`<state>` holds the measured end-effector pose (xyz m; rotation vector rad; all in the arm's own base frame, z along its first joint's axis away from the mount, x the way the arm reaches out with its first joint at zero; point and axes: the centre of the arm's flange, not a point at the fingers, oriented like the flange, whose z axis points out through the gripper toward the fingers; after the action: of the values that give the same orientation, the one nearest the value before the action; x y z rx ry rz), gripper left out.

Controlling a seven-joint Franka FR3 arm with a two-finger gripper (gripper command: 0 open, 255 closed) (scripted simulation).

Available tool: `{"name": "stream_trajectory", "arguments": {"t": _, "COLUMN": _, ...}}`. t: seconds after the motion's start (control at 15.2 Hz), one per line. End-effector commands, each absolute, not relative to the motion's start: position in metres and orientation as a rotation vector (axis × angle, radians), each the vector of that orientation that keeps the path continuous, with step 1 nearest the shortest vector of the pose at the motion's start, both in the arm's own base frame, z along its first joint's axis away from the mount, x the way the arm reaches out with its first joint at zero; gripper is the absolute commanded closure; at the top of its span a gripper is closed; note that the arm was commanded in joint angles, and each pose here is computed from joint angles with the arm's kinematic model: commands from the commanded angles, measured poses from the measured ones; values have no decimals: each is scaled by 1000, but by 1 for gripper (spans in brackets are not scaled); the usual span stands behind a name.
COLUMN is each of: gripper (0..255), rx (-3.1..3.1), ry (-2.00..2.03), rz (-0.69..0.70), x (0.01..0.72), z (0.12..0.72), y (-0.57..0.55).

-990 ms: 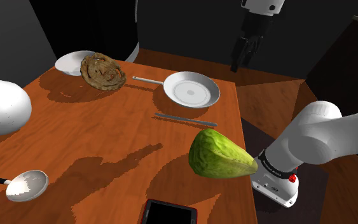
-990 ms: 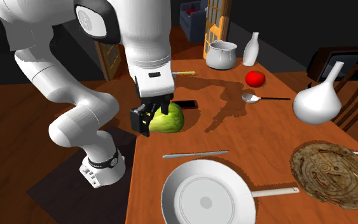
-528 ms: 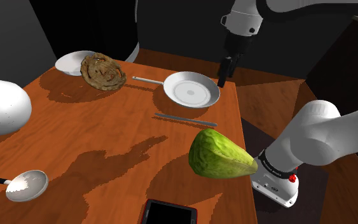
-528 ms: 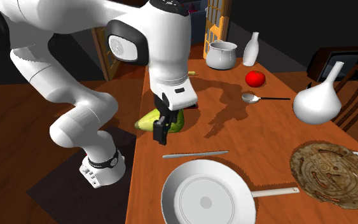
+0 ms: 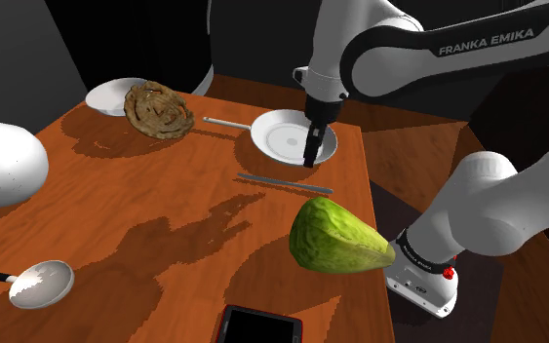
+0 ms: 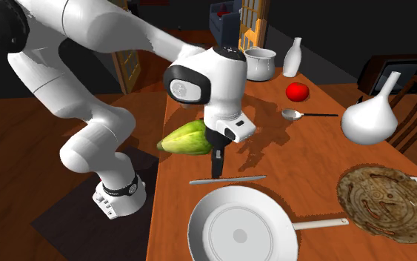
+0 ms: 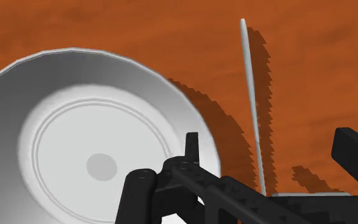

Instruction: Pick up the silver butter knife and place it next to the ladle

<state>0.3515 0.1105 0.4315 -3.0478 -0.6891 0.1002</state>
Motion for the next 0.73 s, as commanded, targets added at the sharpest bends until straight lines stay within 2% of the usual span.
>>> {"name": "stream_trajectory", "arguments": {"t": 0.0, "gripper": 0, "rx": -3034, "ry": -803, "rz": 87, "x": 355, "z": 411, "y": 127}}
{"name": "stream_trajectory", "arguments": {"t": 0.13, "gripper": 0, "rx": -3017, "ry": -914, "rz": 80, "x": 357, "z": 389, "y": 145}}
{"name": "stream_trajectory", "arguments": {"t": 0.66, "gripper": 0, "rx": -3016, "ry": -920, "rz": 80, "x": 355, "z": 348, "y": 144}}
